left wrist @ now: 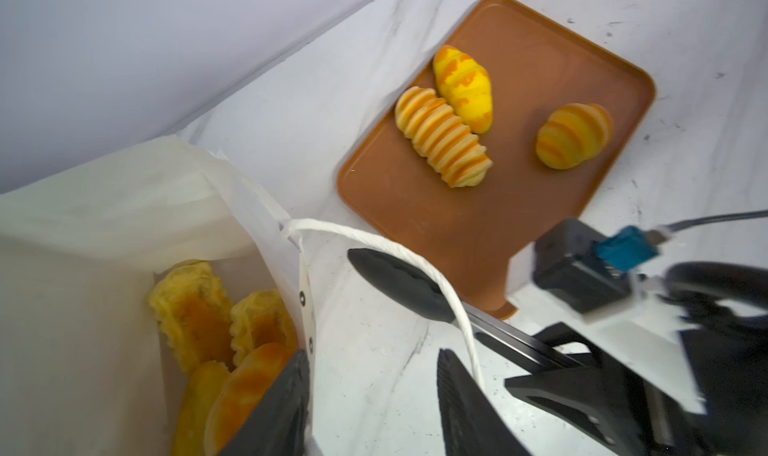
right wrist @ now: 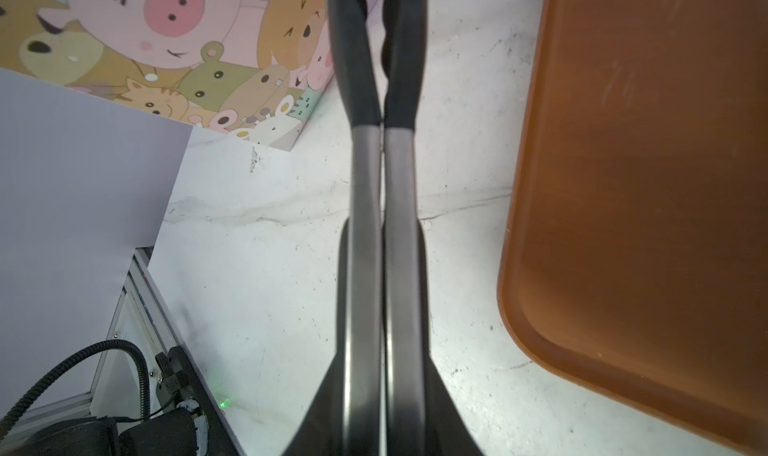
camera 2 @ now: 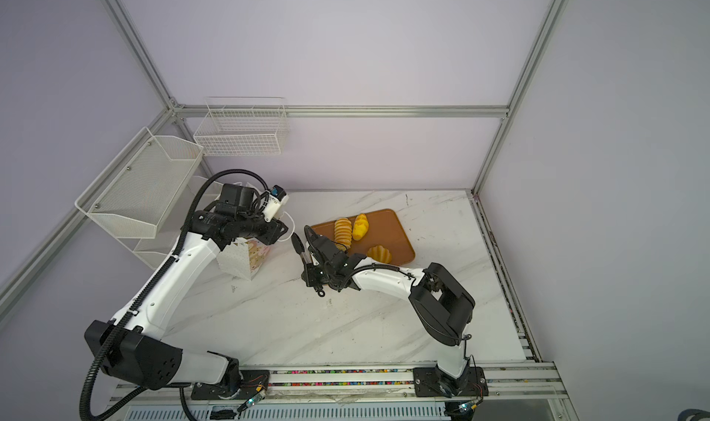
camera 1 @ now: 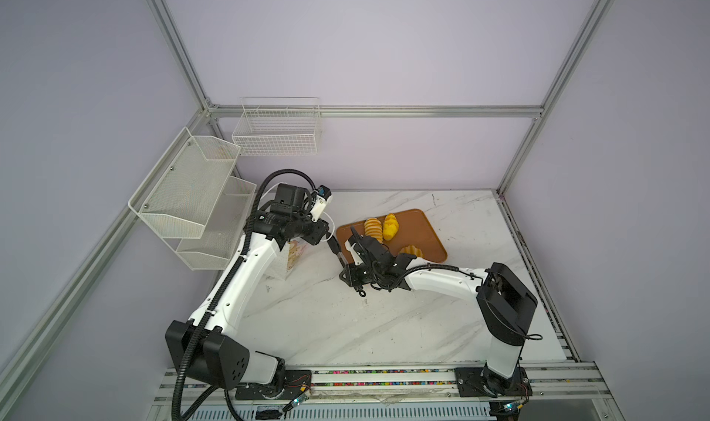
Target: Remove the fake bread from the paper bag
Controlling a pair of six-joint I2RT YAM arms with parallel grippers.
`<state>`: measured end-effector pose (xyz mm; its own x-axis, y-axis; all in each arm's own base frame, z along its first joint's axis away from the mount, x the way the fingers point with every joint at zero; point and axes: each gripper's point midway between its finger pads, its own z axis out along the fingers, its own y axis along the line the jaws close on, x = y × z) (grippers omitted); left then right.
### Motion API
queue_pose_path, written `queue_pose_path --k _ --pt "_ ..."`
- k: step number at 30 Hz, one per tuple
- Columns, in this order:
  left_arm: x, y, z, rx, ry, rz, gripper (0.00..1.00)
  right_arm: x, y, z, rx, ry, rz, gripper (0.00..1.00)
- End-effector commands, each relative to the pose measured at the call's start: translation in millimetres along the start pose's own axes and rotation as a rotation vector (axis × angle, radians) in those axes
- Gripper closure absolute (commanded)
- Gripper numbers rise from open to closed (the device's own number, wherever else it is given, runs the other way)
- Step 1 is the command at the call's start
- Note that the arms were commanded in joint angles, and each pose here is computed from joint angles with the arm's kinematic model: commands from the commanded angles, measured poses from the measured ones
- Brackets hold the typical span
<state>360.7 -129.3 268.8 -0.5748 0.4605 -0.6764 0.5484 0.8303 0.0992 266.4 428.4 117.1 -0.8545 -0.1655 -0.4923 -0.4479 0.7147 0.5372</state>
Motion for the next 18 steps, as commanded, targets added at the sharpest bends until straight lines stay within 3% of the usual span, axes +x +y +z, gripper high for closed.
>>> queue_pose_path --k 1,9,18 --pt "5.6 -23.2 0.8 0.044 0.003 0.000 0.49 -12.3 13.9 -10.7 -0.048 -0.064 0.007 1.00" --pt "4.9 -57.0 15.6 0.115 0.017 0.021 0.46 -9.5 11.0 3.6 -0.049 -0.044 0.030 1.00" --pt "-1.9 -93.9 45.5 0.177 0.040 0.055 0.45 10.6 9.9 -8.1 -0.110 -0.032 0.070 1.00"
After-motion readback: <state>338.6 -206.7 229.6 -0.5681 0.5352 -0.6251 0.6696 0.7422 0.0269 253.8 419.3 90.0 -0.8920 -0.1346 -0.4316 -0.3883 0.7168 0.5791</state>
